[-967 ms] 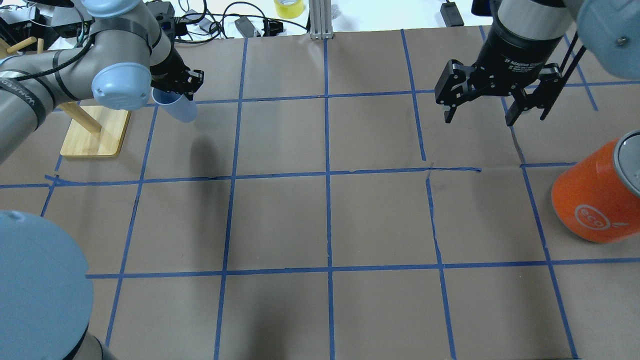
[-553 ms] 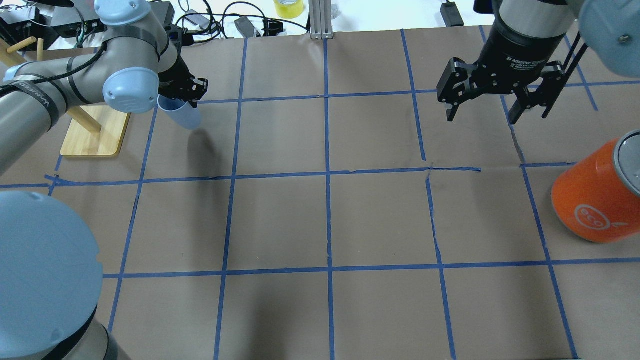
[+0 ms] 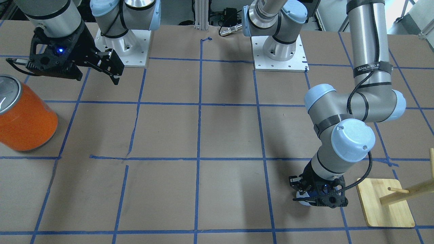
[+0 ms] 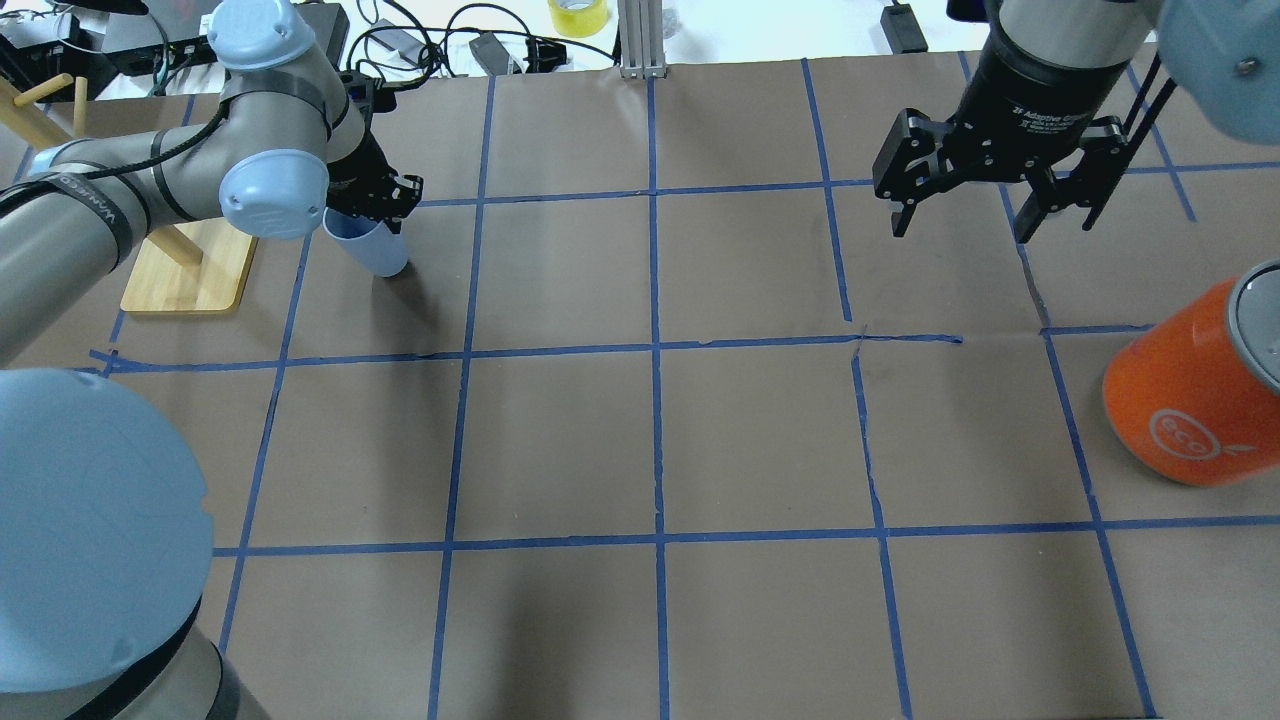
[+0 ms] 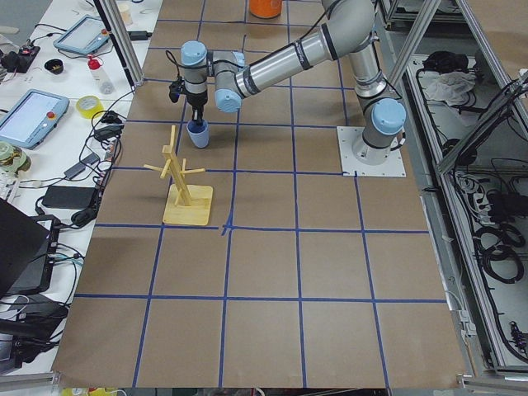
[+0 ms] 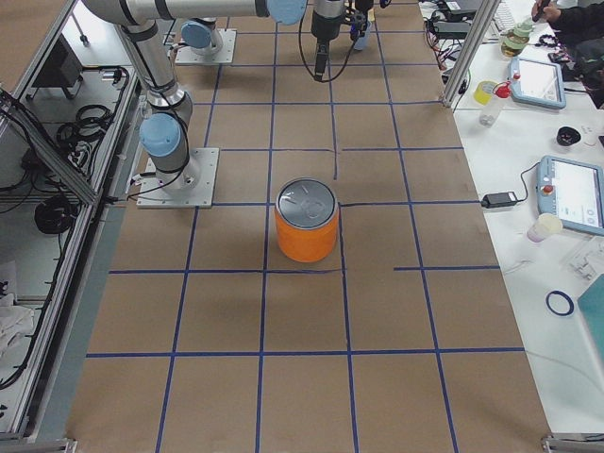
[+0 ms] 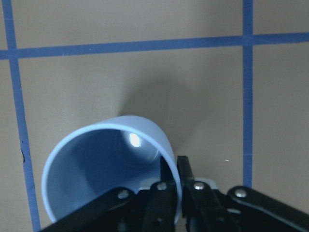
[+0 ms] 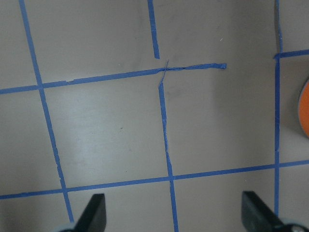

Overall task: Flip cup
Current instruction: 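Set the cup upright on the table and open the left gripper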

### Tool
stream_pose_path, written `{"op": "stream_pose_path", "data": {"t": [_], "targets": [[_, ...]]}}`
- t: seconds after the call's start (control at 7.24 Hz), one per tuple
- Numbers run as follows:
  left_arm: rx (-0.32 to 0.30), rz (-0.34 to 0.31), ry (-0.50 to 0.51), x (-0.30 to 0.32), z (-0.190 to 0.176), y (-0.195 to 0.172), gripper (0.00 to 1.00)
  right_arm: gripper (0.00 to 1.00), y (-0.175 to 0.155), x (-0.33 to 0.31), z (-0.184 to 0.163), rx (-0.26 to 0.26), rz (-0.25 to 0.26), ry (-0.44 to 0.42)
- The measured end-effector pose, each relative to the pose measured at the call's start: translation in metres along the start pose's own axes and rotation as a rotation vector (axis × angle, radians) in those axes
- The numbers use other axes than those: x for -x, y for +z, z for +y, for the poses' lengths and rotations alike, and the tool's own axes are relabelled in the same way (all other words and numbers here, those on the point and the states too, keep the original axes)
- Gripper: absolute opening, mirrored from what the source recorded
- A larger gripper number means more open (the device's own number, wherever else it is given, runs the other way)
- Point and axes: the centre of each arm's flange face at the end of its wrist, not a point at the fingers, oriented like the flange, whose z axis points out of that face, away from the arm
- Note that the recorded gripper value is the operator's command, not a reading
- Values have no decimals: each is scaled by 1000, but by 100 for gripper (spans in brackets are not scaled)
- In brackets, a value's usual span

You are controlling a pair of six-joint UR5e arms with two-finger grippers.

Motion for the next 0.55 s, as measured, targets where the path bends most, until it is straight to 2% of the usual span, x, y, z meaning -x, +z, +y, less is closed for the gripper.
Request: {"op": "stream_pose_path", "data": {"t": [0.14,0.55], "targets": [[-8,-1,2,0,-1,-5,100,100,2,0,-2,4,0,2],[-27,-6,0,0,4,-41,100,100,1,1,-4,-6,-3,2]]}}
